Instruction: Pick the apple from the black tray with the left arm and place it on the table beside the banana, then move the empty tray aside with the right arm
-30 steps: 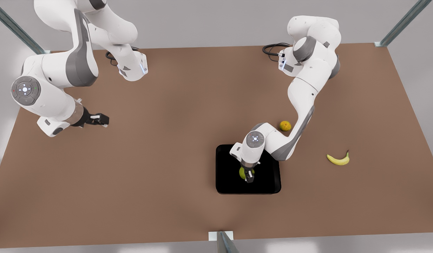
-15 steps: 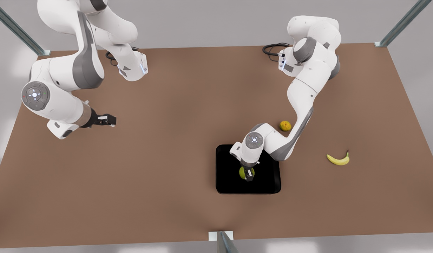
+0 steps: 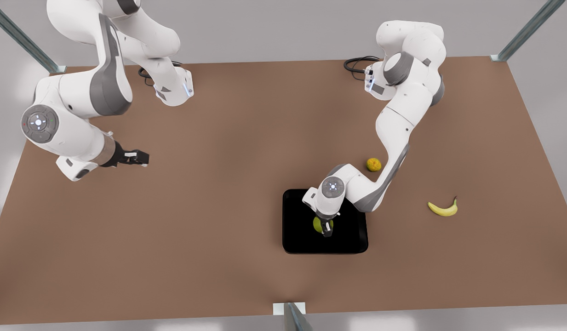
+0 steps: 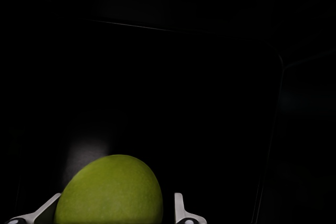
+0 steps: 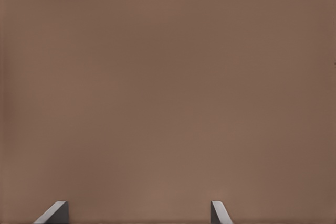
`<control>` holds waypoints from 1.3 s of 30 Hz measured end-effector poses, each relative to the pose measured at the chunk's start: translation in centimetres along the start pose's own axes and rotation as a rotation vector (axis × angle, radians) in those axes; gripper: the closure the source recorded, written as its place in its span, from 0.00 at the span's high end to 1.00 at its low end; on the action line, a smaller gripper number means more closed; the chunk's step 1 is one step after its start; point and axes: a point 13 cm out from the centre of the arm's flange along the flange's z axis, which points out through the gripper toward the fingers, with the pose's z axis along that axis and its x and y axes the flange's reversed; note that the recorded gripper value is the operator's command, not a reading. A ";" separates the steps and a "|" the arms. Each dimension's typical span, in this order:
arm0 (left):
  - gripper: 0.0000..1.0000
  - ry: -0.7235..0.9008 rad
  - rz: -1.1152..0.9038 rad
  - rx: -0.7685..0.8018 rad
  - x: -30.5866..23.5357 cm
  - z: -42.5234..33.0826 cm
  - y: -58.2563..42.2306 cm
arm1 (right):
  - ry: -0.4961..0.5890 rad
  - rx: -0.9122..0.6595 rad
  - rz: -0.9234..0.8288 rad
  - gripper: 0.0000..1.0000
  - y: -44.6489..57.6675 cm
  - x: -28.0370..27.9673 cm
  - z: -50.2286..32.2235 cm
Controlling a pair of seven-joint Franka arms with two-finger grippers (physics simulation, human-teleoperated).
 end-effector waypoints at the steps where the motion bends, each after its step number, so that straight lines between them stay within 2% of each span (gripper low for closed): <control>1: 1.00 0.001 0.000 0.000 0.1 0.1 0.0 | -0.001 -0.001 0.001 1.00 0.0 0.0 0.0; 7: 1.00 0.005 -0.001 0.002 0.4 0.4 0.1 | -0.001 -0.001 0.008 1.00 0.0 0.0 -0.1; 10: 0.87 0.006 0.003 0.001 0.4 0.4 0.1 | -0.001 0.002 0.010 1.00 0.0 0.0 -0.1; 22: 0.85 0.004 -0.010 0.016 0.7 -4.3 0.9 | 0.017 0.003 0.018 1.00 0.0 -0.1 0.6; 34: 0.84 0.058 -0.043 0.065 6.6 -10.4 0.5 | 0.008 0.009 0.011 1.00 0.5 0.1 -0.5; 36: 0.84 0.068 -0.061 0.072 8.1 -11.6 0.7 | 0.020 0.013 -0.017 1.00 1.8 0.1 0.2; 39: 0.84 0.097 -0.082 0.104 10.6 -12.5 0.3 | 0.031 0.043 -0.153 1.00 9.0 1.4 1.3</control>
